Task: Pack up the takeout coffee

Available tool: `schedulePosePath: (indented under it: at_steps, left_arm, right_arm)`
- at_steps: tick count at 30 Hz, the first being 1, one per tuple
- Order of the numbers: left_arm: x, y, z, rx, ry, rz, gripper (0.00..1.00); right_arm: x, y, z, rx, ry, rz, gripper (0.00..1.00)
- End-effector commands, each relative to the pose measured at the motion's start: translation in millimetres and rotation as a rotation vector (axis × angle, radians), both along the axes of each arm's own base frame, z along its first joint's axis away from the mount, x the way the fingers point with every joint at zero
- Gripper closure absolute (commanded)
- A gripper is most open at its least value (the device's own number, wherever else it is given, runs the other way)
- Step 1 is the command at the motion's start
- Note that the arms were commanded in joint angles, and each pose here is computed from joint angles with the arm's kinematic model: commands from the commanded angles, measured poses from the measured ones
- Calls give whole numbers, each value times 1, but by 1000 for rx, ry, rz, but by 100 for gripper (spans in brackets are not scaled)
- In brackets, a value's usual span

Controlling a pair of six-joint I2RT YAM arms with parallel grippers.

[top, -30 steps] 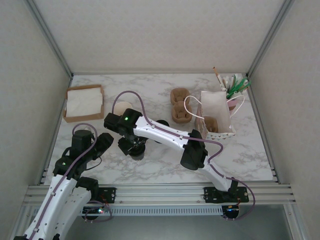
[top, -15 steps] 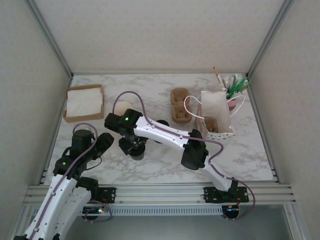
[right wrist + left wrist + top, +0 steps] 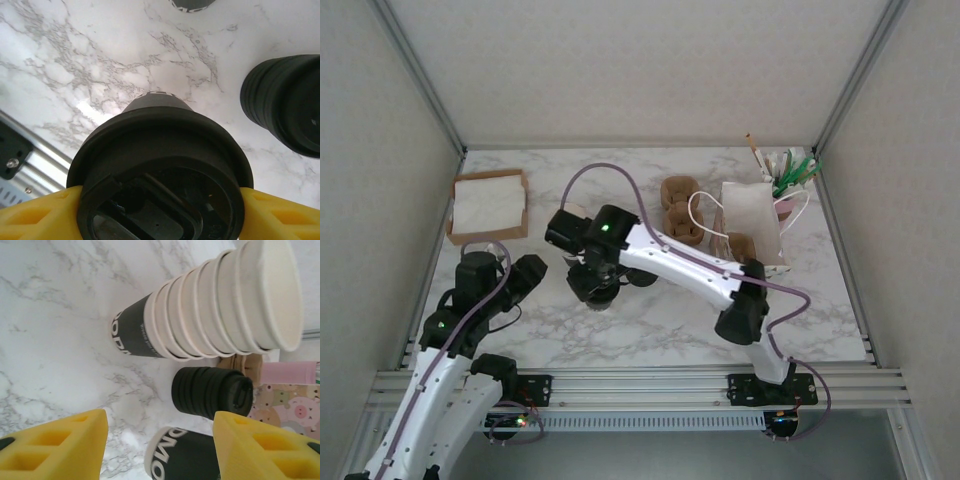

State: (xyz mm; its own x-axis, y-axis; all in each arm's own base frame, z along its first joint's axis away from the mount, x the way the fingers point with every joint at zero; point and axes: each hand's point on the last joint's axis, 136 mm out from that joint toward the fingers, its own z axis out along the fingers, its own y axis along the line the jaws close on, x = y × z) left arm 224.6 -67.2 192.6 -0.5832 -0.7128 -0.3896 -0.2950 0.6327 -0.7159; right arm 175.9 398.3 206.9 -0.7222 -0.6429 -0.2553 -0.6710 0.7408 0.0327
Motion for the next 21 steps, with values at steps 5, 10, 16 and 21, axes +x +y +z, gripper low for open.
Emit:
schedulePosePath:
  at_steps: [5, 10, 16, 21]
  left_arm:
    - [13, -10, 43, -28, -104, -53, 44]
    - [20, -19, 61, -44, -136, -81, 45]
    - [30, -40, 80, -43, -167, -131, 45]
    - [37, -71, 94, -33, -188, -192, 45]
  right_arm:
    - [-8, -31, 61, 128, -53, -35, 28]
    - [-13, -50, 91, 185, -84, -47, 28]
    - [-18, -82, 127, 251, -144, -82, 28]
    - [-23, -120, 157, 311, -208, -133, 28]
